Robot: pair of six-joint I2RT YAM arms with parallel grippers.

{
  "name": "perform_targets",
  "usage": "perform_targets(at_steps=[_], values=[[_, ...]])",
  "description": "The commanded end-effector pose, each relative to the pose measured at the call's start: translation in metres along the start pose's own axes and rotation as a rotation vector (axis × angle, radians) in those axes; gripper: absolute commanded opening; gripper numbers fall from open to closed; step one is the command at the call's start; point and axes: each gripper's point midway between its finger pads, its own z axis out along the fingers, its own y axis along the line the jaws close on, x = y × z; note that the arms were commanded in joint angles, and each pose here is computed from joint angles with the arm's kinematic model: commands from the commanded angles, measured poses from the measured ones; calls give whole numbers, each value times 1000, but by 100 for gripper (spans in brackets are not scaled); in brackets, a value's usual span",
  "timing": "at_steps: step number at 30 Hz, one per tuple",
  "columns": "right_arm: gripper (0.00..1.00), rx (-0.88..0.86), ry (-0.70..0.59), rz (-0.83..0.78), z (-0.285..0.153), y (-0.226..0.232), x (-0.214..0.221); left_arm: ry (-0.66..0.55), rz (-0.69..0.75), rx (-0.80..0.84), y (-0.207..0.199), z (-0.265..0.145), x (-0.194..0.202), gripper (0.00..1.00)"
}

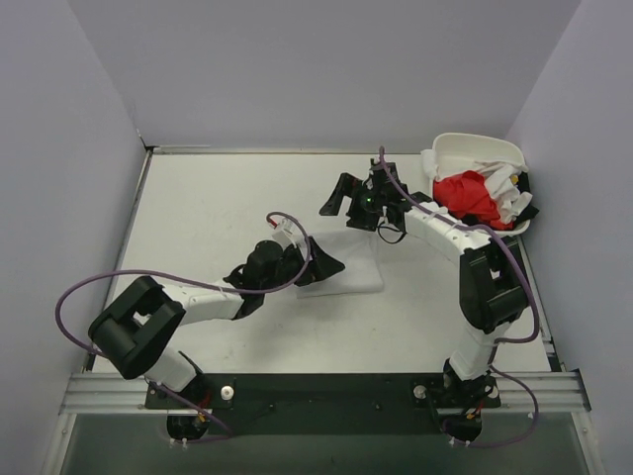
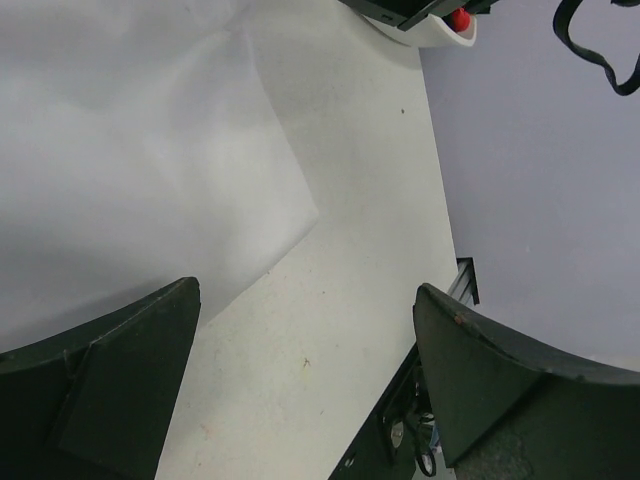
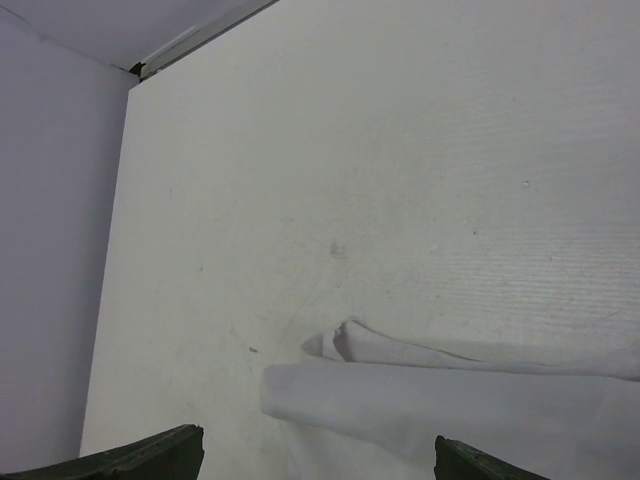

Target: Fold and stack the t-shirts

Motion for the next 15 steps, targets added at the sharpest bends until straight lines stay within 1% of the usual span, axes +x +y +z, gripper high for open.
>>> perform_targets(at_steps=[1, 2, 3, 4, 5, 6, 8, 9, 15], values=[[100, -111, 50, 65, -20, 32, 1, -16, 41, 146, -15, 3, -1, 97], [100, -117, 56, 75, -23, 33, 2, -26, 45, 175, -17, 4, -3, 97], [100, -126, 56, 73, -30, 35, 4, 8, 36, 174, -7, 6, 8, 98], [100, -132, 55, 72, -33, 37, 4, 12, 18, 184, -5, 7, 9, 97], [100, -119, 68, 81, -38, 33, 7, -8, 17, 225, -8, 7, 4, 97], [100, -131, 69, 79, -44, 36, 8, 23, -9, 216, 4, 10, 15, 98], [100, -144, 85, 79, -51, 38, 10, 8, -12, 246, 5, 11, 15, 98], [100, -149, 86, 74, -55, 39, 11, 17, -19, 232, 15, 13, 20, 98], [100, -194, 140, 104, -73, 47, 25, 32, -38, 238, 31, 13, 32, 97]])
